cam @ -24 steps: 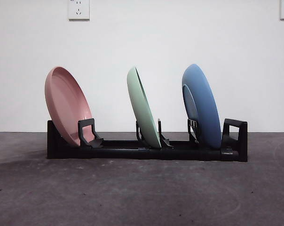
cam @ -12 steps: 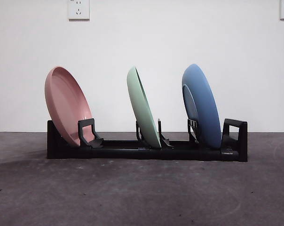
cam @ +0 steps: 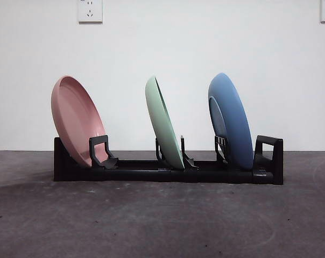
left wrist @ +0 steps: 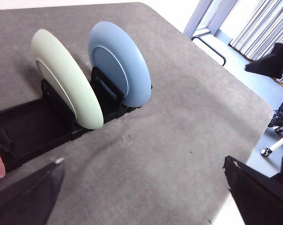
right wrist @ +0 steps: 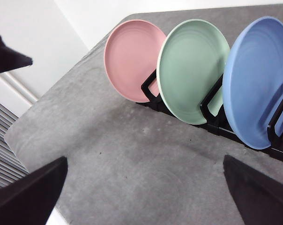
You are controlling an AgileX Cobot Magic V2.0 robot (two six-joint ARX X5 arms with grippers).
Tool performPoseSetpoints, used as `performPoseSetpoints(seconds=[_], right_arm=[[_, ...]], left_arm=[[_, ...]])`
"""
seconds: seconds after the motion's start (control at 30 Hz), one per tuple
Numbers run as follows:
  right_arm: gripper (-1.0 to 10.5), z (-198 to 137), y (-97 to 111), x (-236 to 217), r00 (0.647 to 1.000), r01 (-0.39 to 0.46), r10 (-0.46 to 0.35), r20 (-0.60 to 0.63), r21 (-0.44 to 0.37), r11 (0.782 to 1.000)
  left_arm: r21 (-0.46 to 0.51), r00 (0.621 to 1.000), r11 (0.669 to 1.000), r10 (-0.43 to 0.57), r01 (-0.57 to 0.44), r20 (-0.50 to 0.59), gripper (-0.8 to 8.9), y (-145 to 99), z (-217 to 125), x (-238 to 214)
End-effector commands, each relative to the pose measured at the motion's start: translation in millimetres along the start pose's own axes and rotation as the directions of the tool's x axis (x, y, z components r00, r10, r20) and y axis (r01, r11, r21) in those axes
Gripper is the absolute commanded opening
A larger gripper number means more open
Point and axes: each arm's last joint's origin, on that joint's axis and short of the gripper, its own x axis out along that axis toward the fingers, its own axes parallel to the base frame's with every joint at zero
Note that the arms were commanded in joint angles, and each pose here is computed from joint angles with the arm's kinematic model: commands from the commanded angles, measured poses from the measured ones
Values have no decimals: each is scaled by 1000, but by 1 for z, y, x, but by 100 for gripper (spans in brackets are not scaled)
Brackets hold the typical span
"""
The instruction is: Place the plate
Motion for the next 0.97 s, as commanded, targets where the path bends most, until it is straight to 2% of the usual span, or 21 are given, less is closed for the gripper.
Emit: performPoseSetpoints(seconds=[0.03,0.23,0.47,0.73,0.97], right_arm=[[571,8,-6,8,1000,0,1,-5,51,999],[571,22,-29,37,999,9,-4,-35,161,987],[570,54,-57,74,995,25,-3,-102,215,976],[569,90,-88,124,989,21,13,-148,228,973],[544,104,-113,163,983,20,23,-182,231,973]], left_arm=[[25,1000,1000,-3,2,23,545,-5,5,-6],[39,999,999,-5,3,42,545,-13,2,-18],[56,998,998,-7,3,67,545,-24,-4,-33],[38,994,999,-12,8,109,545,-36,-11,-51],[34,994,999,13,-17,113,544,-44,-19,-63]])
